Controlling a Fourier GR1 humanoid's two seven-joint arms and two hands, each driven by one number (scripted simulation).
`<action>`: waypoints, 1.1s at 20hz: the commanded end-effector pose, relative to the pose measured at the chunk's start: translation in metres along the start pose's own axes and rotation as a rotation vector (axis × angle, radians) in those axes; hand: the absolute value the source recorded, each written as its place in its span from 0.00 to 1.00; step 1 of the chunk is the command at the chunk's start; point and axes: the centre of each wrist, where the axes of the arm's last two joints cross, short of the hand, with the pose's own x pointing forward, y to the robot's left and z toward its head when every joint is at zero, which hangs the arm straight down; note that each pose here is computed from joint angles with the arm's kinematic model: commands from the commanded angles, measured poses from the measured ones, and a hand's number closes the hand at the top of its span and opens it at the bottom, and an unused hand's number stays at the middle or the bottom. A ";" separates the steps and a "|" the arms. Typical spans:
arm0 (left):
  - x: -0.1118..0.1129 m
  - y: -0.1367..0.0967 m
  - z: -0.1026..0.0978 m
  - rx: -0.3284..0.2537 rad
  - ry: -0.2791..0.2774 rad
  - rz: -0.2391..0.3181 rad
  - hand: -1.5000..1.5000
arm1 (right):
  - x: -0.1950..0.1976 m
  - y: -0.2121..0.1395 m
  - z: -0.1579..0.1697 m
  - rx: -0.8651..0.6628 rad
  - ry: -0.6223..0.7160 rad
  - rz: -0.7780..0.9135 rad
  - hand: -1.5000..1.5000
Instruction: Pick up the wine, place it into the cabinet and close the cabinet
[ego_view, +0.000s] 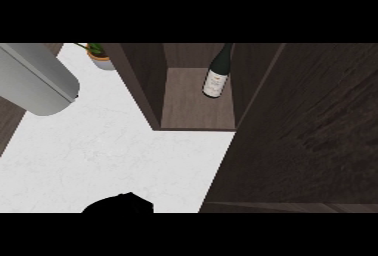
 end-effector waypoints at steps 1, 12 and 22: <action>0.016 0.020 0.013 -0.012 0.002 0.023 1.00 | 0.007 0.020 0.009 0.231 0.030 -0.122 1.00; 0.073 0.112 0.039 0.052 -0.075 -0.038 1.00 | 0.005 0.088 -0.026 0.348 0.052 -0.077 1.00; 0.110 0.158 0.052 -0.037 -0.040 -0.016 1.00 | -0.015 0.142 -0.118 0.196 0.025 0.032 1.00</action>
